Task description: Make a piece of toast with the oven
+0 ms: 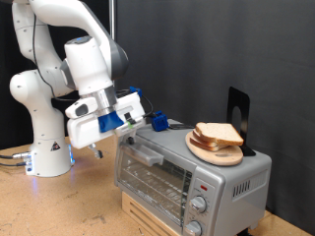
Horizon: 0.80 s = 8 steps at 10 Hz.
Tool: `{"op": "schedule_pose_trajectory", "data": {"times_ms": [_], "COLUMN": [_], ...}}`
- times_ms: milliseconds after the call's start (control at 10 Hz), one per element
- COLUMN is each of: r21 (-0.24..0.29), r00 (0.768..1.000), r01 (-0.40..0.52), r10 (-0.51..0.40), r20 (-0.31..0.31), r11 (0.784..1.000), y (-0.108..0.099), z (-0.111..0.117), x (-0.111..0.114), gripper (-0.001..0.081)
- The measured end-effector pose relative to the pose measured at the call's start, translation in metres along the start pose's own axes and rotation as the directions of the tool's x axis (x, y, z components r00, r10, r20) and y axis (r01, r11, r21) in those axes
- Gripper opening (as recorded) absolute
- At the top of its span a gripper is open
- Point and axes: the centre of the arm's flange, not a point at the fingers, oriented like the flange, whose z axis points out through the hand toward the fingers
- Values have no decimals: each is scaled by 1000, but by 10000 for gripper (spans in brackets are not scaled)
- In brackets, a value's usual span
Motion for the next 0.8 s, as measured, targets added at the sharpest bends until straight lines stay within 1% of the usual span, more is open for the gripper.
{"op": "schedule_pose_trajectory", "data": {"times_ms": [200,400,600,800], "r21": [-37,-72,-120,-144], "r00": [999,992,987,981], "r01": [-22,-72,-101,-116], "r10": [21,64,84,91], "r20": [-51,-108,-140,-169], "r11": [999,995,988,983], "y": [17,31,37,50], "z": [3,12,30,46], "x": [21,41,58,74], "gripper": [808,808,808,808]}}
